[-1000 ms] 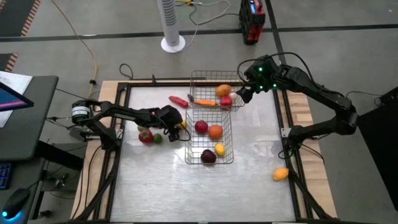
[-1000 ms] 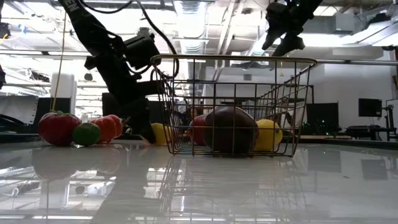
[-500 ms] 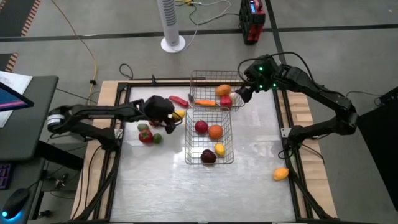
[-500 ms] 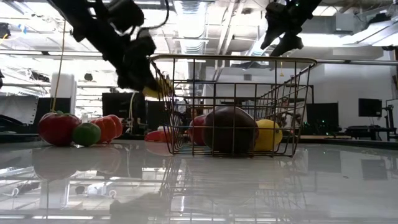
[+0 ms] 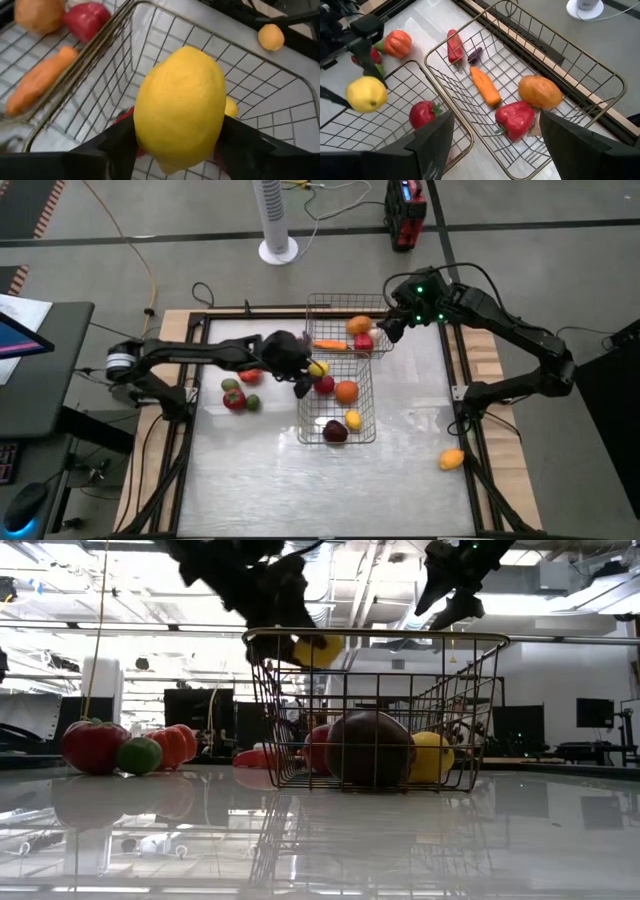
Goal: Sort produce into baskets
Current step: Put the left lemon into the bottom wire basket, then put the red chili pepper into the top wire basket
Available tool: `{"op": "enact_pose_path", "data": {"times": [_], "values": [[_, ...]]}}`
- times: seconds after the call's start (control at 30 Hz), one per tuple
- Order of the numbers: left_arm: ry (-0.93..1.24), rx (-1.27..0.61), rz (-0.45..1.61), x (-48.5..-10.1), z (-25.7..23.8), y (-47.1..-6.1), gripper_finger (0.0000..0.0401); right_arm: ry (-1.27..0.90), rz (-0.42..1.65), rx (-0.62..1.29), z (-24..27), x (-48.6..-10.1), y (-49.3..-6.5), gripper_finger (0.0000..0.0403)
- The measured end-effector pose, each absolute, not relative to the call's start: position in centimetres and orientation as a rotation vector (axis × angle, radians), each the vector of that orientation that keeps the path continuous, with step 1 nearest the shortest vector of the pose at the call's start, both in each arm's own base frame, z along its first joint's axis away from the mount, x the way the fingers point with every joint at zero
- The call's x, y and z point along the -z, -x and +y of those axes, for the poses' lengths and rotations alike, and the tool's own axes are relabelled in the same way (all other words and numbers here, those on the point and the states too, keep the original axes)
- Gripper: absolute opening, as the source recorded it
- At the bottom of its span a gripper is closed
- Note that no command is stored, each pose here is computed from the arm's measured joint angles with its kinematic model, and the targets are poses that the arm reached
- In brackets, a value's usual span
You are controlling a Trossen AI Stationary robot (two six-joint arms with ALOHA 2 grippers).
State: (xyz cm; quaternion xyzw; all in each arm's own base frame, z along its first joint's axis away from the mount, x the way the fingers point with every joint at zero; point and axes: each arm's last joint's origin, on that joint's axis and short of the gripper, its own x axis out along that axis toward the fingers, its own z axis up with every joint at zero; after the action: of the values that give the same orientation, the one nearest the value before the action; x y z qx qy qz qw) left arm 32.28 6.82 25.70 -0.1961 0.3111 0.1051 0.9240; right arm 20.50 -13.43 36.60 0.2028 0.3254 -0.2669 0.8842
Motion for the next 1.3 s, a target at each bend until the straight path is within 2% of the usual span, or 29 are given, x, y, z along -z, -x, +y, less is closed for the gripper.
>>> {"op": "enact_pose_path", "data": {"times": [0.23,0.33,0.5,0.83,1.07,1.3], "values": [[0.291,-0.173,0.737,-27.8,7.3,-34.0,0.0322,-0.424,0.677,0.553,-13.4,-36.6,-20.5,0.0321],[0.249,-0.207,0.706,-28.9,7.6,-33.7,0.0337,-0.425,0.679,0.553,-13.4,-36.6,-20.5,0.0321],[0.208,-0.311,0.686,-29.6,9.9,-31.4,0.0328,-0.425,0.679,0.553,-13.4,-36.6,-20.5,0.0321],[0.306,-0.496,0.773,-24.4,16.4,-26.1,0.0306,-0.420,0.675,0.548,-13.4,-36.6,-20.6,0.0321],[0.314,-0.594,0.804,-20.0,20.2,-26.0,0.0306,-0.413,0.656,0.543,-13.4,-36.8,-20.7,0.0321],[0.203,-0.526,0.958,-17.2,21.6,-26.5,0.0306,-0.426,0.651,0.544,-13.3,-36.8,-20.8,0.0321]]}}
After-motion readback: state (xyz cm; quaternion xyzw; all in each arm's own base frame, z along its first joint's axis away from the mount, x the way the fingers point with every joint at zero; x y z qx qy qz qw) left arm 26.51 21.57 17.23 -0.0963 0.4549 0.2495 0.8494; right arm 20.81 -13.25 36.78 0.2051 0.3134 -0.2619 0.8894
